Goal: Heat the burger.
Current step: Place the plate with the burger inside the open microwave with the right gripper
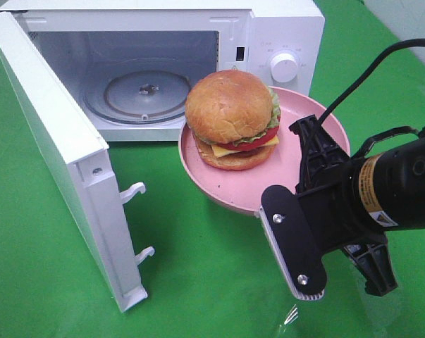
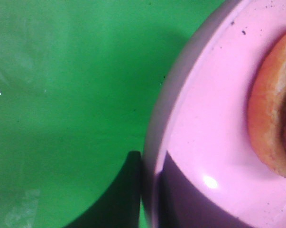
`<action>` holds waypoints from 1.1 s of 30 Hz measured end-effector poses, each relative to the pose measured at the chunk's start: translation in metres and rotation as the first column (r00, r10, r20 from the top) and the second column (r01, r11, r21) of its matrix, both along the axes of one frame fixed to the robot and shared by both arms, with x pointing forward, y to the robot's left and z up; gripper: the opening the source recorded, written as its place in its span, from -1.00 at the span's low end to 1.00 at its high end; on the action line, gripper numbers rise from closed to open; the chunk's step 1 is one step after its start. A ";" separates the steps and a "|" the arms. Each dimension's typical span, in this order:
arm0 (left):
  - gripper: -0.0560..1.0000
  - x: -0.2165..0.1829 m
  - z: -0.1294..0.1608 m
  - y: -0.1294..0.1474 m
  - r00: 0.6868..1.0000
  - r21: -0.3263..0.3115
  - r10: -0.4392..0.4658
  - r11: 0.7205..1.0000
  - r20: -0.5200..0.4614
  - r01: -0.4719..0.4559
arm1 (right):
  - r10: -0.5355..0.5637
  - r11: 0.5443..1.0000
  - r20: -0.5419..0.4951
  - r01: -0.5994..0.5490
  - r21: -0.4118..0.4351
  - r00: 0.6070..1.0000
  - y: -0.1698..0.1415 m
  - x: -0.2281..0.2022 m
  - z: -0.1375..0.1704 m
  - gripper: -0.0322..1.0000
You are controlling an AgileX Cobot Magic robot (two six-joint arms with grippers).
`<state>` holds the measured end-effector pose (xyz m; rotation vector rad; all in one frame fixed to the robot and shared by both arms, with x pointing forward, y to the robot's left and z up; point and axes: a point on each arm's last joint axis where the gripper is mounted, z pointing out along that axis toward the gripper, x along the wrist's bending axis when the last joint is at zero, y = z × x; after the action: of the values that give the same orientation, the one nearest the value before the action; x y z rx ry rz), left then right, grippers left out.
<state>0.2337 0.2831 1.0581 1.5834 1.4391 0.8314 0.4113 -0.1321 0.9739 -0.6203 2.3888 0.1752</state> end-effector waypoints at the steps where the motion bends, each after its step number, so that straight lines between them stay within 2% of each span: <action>1: 0.62 0.000 0.000 0.000 1.000 0.000 0.000 1.000 0.000 0.000 | 0.000 1.000 0.000 0.000 0.000 1.000 0.000 0.000 0.000 -0.86; 25: 0.62 0.000 0.000 0.000 1.000 0.000 0.000 1.000 0.000 0.000 | 0.157 0.986 -0.038 -0.159 -0.051 0.987 -0.003 0.001 -0.003 -0.86; 33: 0.62 0.000 0.000 0.000 1.000 0.000 0.000 1.000 0.000 0.000 | 0.177 0.983 -0.067 -0.180 -0.039 0.982 -0.001 -0.002 -0.004 -0.86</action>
<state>0.2337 0.2831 1.0581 1.5834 1.4391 0.8314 0.4094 -0.1333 0.9699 -0.8628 2.4018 0.2212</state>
